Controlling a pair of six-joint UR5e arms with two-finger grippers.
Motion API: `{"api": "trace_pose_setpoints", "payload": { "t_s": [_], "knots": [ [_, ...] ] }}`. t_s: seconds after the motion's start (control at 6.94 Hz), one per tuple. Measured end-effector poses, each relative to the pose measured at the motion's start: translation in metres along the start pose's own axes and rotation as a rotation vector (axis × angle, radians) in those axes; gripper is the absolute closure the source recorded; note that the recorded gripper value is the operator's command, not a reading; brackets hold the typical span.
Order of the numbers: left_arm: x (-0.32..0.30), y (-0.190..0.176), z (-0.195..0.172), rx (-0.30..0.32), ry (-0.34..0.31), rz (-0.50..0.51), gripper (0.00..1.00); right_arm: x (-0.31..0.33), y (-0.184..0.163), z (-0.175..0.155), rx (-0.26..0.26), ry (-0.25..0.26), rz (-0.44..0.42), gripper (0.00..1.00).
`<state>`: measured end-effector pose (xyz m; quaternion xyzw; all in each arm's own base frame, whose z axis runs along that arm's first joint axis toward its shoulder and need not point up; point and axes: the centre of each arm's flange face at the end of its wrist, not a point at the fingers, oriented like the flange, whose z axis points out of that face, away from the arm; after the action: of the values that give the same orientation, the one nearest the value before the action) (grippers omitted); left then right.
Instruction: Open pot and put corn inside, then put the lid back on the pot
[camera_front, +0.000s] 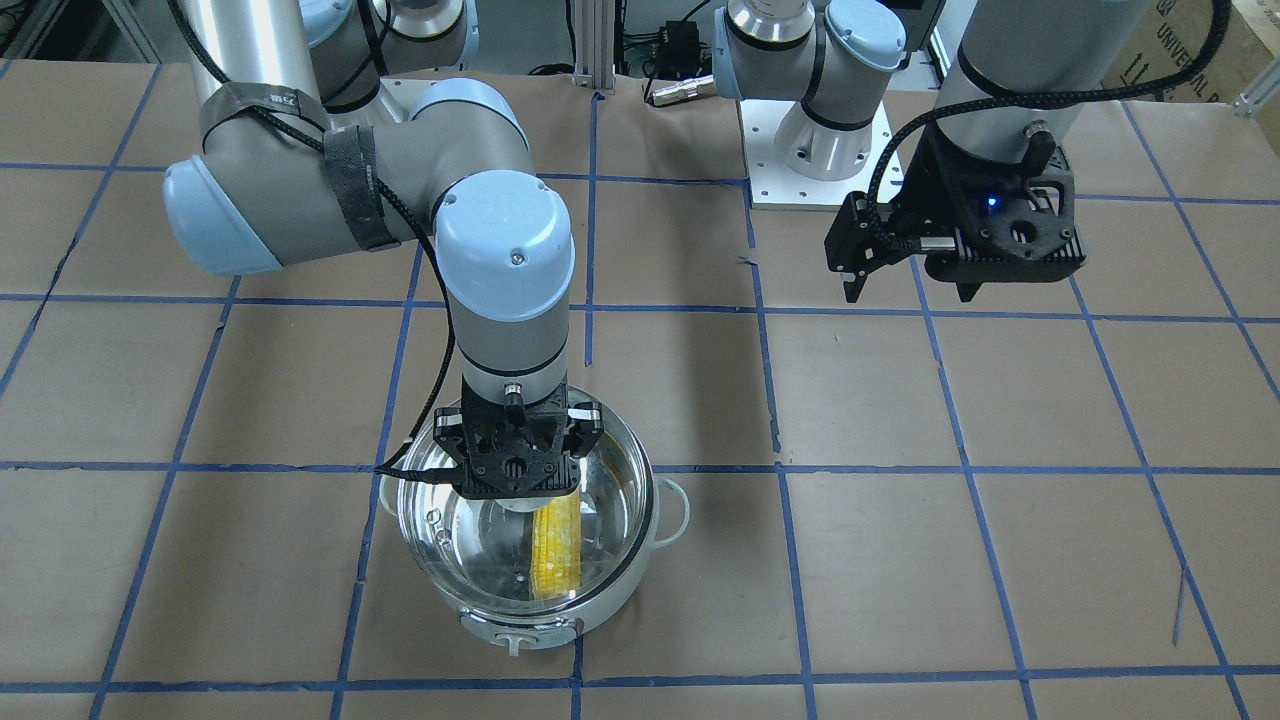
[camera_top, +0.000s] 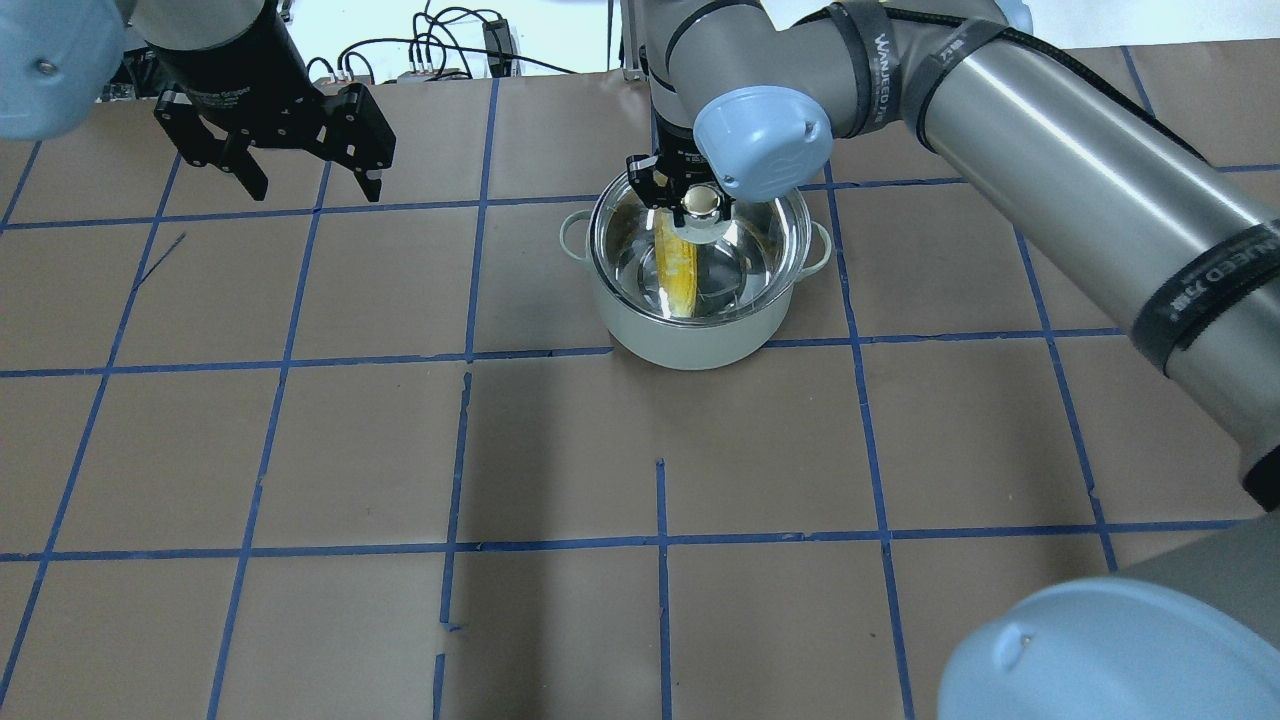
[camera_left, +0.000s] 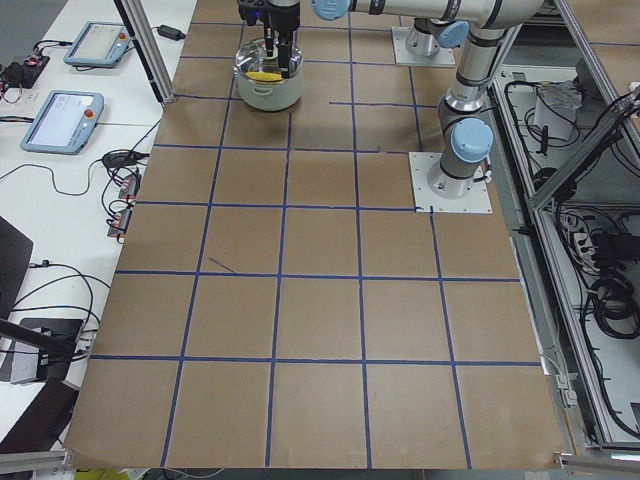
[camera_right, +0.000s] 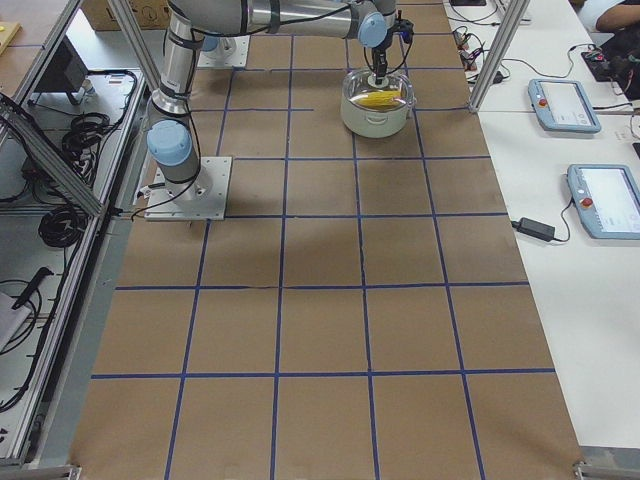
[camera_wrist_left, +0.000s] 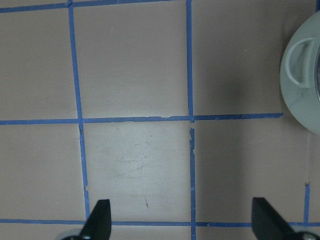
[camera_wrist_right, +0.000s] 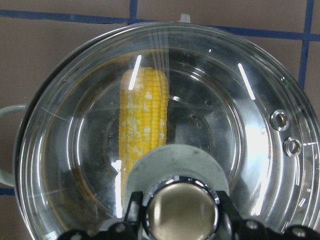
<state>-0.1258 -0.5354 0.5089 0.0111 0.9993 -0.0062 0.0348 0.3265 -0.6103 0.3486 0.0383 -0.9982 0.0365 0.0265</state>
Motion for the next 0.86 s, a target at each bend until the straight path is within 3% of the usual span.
{"api": "trace_pose_setpoints", "payload": {
  "t_s": [0.86],
  "knots": [
    [0.0002,0.0016,-0.0001,-0.032,0.002,-0.011,0.0,-0.0048,-0.0033,0.0021,0.018,-0.005,0.009,0.97]
  ]
}}
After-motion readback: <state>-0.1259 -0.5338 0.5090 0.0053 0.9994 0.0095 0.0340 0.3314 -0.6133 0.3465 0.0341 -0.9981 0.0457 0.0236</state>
